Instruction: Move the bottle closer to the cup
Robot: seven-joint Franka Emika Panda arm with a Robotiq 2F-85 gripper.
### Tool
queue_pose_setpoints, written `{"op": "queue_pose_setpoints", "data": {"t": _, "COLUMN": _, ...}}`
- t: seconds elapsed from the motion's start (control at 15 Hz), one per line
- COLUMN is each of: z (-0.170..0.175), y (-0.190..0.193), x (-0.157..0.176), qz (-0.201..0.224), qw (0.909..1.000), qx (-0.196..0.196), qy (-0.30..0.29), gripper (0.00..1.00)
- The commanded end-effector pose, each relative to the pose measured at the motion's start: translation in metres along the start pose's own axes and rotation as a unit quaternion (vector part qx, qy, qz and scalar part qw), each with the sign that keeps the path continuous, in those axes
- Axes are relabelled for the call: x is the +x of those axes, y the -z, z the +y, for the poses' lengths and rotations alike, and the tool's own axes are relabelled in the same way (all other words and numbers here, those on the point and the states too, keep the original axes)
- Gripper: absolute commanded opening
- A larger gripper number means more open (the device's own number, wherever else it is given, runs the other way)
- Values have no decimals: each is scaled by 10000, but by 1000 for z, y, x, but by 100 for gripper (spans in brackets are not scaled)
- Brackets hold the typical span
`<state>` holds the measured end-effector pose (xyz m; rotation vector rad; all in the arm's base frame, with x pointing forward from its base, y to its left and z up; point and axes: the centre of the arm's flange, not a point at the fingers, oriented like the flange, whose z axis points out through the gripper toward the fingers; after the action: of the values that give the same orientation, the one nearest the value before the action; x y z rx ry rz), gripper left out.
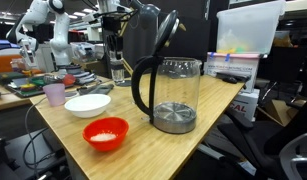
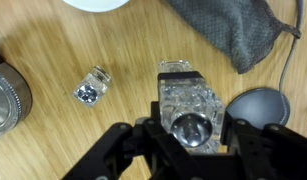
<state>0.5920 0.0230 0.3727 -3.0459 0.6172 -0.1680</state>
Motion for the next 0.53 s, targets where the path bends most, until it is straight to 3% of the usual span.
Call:
{"op": "queue_pose_setpoints", "data": {"t": 0.0, "z": 20, "y": 22, "x": -31, "qz": 56, "qw": 9954, "qx": 74, "qy": 951, "gripper": 27}}
{"op": "queue_pose_setpoints", "data": {"t": 0.27, "z": 31, "y": 48, "x": -60, "qz": 131, "qw": 9843, "qx": 102, "qy": 1755, "gripper": 27}}
{"op": "queue_pose_setpoints", "data": {"t": 0.47, "z": 39, "y": 58, "x": -83, "qz": -5, "qw": 9811, "qx": 171, "qy": 1925, "gripper": 27}}
